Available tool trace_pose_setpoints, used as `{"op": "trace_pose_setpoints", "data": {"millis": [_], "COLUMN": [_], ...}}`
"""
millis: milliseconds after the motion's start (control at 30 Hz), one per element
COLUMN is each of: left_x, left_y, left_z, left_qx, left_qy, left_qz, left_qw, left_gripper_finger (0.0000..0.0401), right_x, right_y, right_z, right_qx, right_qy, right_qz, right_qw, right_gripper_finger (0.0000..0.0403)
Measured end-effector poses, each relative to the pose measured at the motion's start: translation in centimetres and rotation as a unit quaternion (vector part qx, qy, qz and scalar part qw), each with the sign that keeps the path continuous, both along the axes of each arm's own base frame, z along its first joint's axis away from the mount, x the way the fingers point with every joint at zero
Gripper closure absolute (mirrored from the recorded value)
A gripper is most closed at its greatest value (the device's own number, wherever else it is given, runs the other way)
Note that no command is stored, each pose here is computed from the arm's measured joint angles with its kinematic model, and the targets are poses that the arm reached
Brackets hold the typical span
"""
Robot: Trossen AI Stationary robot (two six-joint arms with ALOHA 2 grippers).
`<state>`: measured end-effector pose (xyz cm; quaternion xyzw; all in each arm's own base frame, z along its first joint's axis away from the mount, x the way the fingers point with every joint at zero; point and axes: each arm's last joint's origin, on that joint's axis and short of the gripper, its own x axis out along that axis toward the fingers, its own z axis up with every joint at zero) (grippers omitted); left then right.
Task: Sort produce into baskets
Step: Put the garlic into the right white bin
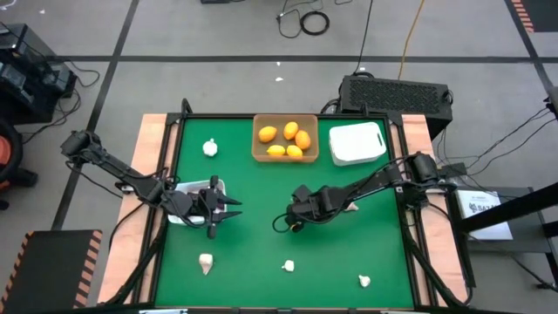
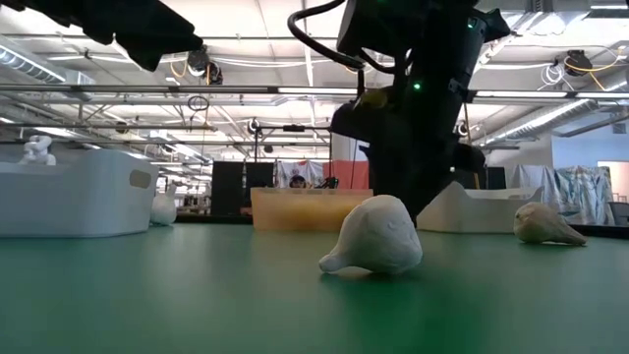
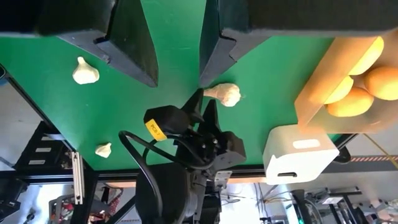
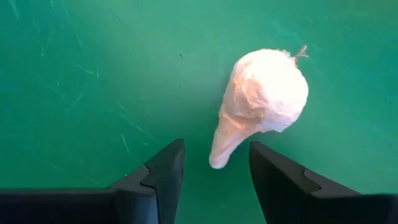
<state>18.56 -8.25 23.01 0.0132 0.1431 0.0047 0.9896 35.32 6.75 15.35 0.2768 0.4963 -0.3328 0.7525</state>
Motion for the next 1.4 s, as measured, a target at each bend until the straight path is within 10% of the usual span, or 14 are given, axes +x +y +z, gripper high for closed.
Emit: {"op": "trace_pose_setpoints", "data": {"millis": [767,1200,1400], "left_x": [0.0,0.0,0.0], "left_y": [0.0,0.0,0.0], "left_z": [0.0,0.0,0.0], "left_qx": [0.001,0.0,0.0], "left_qy": [0.001,0.001,0.001], "left_qz": [0.0,0.0,0.0], "left_qw": [1.0,1.0,1.0], "left_gripper_finger": [0.0276,0.0276,0.0276], "right_x": [0.6,0.5,-0.3], "right_y": [0.0,-0.1,-0.6], "right_z": [-2.0,-1.4,2.1], "right_qx": [-0.021,-0.033,-0.036], "right_qy": [0.003,0.005,-0.019], "right_qz": [-0.024,0.007,0.033], "right_qw": [0.999,0.999,0.999], "right_gripper_finger": [0.0236,0.0385,0.0393]}}
